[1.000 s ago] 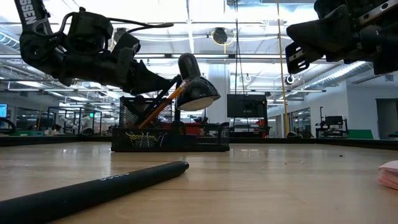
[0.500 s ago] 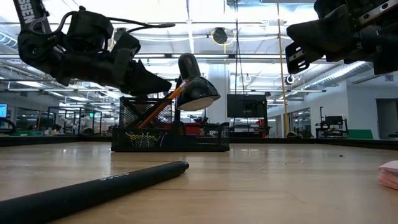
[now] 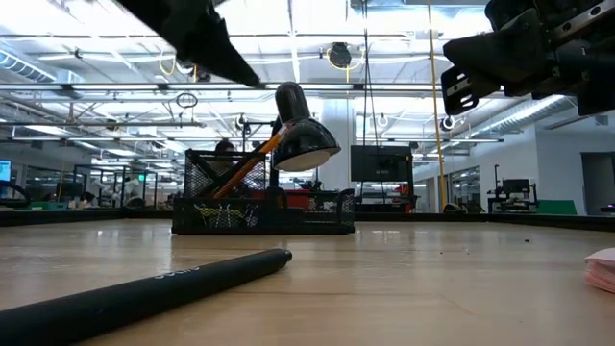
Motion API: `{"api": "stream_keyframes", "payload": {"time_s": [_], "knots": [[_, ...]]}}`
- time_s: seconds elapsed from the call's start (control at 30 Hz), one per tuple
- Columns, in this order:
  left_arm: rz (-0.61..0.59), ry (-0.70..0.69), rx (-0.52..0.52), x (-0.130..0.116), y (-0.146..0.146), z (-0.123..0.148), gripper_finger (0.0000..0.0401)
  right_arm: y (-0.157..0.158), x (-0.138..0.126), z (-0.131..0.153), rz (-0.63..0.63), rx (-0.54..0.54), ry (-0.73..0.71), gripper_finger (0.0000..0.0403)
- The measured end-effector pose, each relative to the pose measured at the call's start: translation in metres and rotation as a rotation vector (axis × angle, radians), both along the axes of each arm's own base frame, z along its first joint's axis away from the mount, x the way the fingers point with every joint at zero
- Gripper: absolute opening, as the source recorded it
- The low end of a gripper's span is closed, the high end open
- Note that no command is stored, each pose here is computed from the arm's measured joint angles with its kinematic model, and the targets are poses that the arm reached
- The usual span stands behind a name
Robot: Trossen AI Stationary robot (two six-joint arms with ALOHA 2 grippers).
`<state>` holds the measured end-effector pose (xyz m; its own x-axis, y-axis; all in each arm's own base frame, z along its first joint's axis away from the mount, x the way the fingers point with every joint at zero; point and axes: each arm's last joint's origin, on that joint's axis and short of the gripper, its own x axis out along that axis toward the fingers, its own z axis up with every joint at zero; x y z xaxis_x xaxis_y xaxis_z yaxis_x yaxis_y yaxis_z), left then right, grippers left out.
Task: Pick and place office supplies into organizer
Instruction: Put the black pen into the black desk organizer
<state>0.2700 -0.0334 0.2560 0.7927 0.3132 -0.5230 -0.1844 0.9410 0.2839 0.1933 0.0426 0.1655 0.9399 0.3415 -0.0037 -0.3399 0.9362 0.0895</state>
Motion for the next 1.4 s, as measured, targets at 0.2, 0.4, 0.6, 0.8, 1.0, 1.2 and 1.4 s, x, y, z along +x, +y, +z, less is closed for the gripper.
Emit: {"api": "stream_keyframes", "payload": {"time_s": [0.2,0.4,0.6,0.8,1.0,1.2,1.4], "knots": [[0.214,0.111,-0.081,-0.011,-0.009,0.002,0.0103,0.0,0.0,0.001,0.001,0.005,-0.007,0.0004],[0.156,0.096,-0.241,-0.011,-0.03,-0.015,0.0045,0.001,0.0,0.001,0.007,0.005,-0.007,0.0004],[-0.006,0.021,-0.349,0.004,-0.086,-0.03,0.0007,0.001,0.0,0.001,0.006,0.005,-0.007,0.0004],[0.027,0.171,-0.431,0.038,-0.143,-0.053,0.0003,0.001,0.0,0.001,0.005,0.002,-0.008,0.0004],[0.258,0.404,-0.559,0.076,-0.183,-0.059,0.0006,0.001,0.0,0.001,0.003,0.003,-0.014,0.0004],[0.429,0.508,-0.697,0.103,-0.193,-0.059,0.0027,0.001,0.0,0.002,0.003,0.004,-0.015,0.0004],[0.418,0.566,-0.789,0.114,-0.194,-0.068,0.0077,0.001,0.0,0.001,0.006,0.006,-0.013,0.0004]]}}
